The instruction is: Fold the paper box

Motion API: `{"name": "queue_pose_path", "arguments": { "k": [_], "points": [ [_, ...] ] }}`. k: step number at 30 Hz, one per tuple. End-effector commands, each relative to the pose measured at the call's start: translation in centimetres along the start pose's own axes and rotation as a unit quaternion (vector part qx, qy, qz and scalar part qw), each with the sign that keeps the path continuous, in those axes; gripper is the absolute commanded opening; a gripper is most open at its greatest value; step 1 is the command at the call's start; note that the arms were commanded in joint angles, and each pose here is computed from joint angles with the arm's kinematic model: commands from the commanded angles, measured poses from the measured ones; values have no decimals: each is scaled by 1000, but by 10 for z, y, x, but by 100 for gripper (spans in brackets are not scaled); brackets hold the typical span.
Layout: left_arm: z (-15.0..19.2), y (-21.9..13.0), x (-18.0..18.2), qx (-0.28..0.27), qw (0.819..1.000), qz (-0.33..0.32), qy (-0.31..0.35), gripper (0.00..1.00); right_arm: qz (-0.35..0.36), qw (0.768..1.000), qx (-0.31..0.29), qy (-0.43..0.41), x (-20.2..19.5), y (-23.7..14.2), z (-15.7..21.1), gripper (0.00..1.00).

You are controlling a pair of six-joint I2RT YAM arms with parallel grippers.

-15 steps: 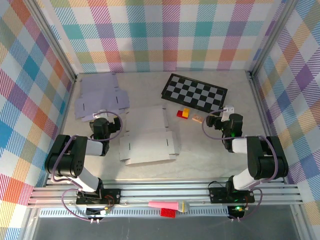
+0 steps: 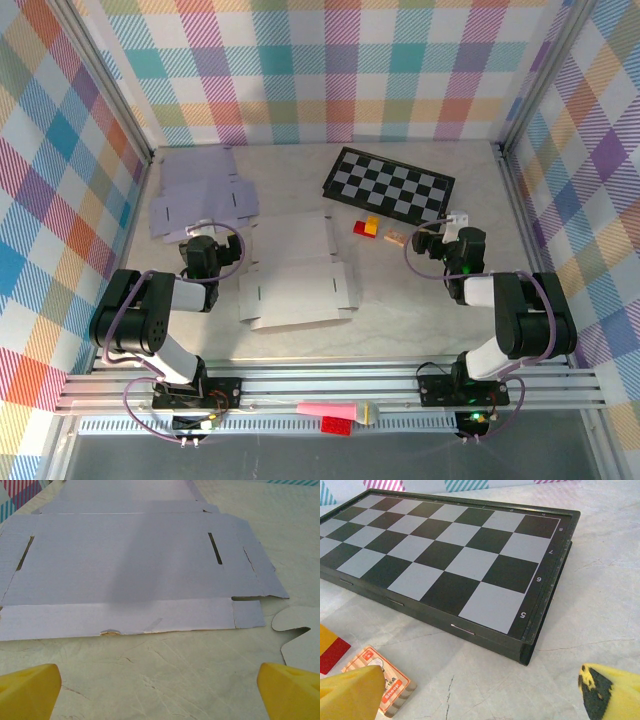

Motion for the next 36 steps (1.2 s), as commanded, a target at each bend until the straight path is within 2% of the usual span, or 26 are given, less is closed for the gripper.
{"name": "queue_pose_path", "arguments": {
  "k": [1, 12, 19, 23, 27, 30, 34, 35, 36],
  "points": [
    [-10, 1, -1, -25, 1000, -4, -1, 100, -8, 1000, -7, -6, 0, 3, -5, 99],
    [-10, 0, -1, -26, 1000, -4, -1, 100, -4, 1000, -13, -4, -1, 1, -5, 99],
    [-24, -16, -6, -46, 998, -30, 15, 100, 53, 997, -46, 15, -1, -26, -29, 99],
    [-50, -32, -14, -56, 996, -61, 46, 100, 80, 991, -105, 23, 3, -48, -58, 99],
    [-90, -51, -15, -115, 989, -93, -11, 100, 89, 984, -153, 22, 14, -67, -108, 99],
    [-127, -63, -27, -143, 985, -91, -25, 100, 94, 979, -182, 17, 30, -84, -145, 99],
    [-176, -90, -49, -213, 972, -87, -39, 100, 81, 970, -231, 6, 60, -117, -197, 99],
    [-188, -96, -51, -218, 969, -94, -71, 100, 93, 968, -231, 31, 67, -126, -211, 99],
    [-199, -101, -50, -193, 970, -91, -114, 100, 101, 968, -207, 99, 69, -134, -221, 99]
  ]
}}
Point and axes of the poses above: each hand's point on the last joint's axis, 136 mm out from that joint toward the fingers, its own y axis out along the fingers, its own x axis along the line the jaws close on, z = x × y, the point moved 10 cm from there along -y, back along the fingers, and after that the axes turned 8 degrees about y, right-handed, at the moved point
